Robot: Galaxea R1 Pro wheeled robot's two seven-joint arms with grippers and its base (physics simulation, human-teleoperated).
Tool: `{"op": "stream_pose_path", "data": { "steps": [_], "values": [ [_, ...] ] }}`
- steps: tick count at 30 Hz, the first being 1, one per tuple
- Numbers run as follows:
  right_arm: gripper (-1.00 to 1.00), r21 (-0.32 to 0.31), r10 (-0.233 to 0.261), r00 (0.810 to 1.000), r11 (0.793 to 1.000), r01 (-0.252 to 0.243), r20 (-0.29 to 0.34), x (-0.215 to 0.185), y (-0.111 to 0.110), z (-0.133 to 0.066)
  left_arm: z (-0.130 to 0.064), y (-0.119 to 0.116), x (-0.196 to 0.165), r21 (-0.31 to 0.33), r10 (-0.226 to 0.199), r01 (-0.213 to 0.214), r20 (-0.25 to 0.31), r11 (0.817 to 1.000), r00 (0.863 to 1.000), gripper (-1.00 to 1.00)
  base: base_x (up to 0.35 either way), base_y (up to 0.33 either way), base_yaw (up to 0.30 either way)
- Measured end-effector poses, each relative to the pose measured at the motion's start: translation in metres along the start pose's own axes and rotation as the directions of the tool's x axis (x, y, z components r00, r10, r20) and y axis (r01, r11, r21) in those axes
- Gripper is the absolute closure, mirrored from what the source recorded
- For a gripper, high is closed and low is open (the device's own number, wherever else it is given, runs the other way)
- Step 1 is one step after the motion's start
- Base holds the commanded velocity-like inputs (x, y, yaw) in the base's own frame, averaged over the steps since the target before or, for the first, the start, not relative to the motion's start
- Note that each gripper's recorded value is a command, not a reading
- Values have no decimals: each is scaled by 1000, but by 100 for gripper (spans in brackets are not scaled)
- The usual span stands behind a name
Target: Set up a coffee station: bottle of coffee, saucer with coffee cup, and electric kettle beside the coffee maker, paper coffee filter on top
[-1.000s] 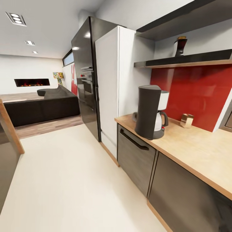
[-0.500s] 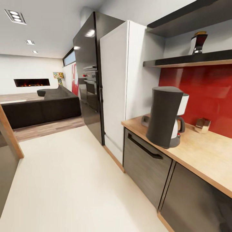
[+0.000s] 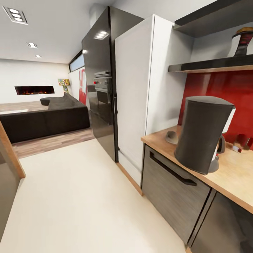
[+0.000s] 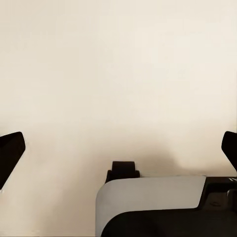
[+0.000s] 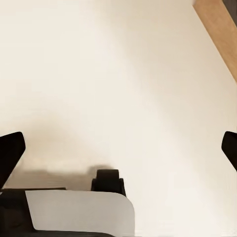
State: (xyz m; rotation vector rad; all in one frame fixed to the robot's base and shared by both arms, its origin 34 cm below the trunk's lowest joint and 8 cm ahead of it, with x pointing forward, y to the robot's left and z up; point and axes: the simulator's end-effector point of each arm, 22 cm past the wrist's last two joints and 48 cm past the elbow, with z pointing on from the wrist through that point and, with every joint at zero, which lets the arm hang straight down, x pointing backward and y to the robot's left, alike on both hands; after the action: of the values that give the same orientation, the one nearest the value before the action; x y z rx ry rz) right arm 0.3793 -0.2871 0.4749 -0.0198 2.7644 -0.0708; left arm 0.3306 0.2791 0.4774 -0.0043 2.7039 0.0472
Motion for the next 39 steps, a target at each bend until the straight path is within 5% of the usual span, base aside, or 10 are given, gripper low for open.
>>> {"op": "stream_pose_path", "data": {
  "steps": [22, 39],
  "values": [
    [-100, 0, 0, 1000, 1000, 0, -1, 0, 0, 0, 0, 0, 0, 1, 0, 0, 0, 1000, 1000, -100, 289, 225, -16],
    [-100, -1, 0, 1000, 1000, 0, -2, 0, 0, 0, 0, 0, 0, 1, 0, 0, 0, 1000, 1000, -100, 222, 168, -196]
  ]
}}
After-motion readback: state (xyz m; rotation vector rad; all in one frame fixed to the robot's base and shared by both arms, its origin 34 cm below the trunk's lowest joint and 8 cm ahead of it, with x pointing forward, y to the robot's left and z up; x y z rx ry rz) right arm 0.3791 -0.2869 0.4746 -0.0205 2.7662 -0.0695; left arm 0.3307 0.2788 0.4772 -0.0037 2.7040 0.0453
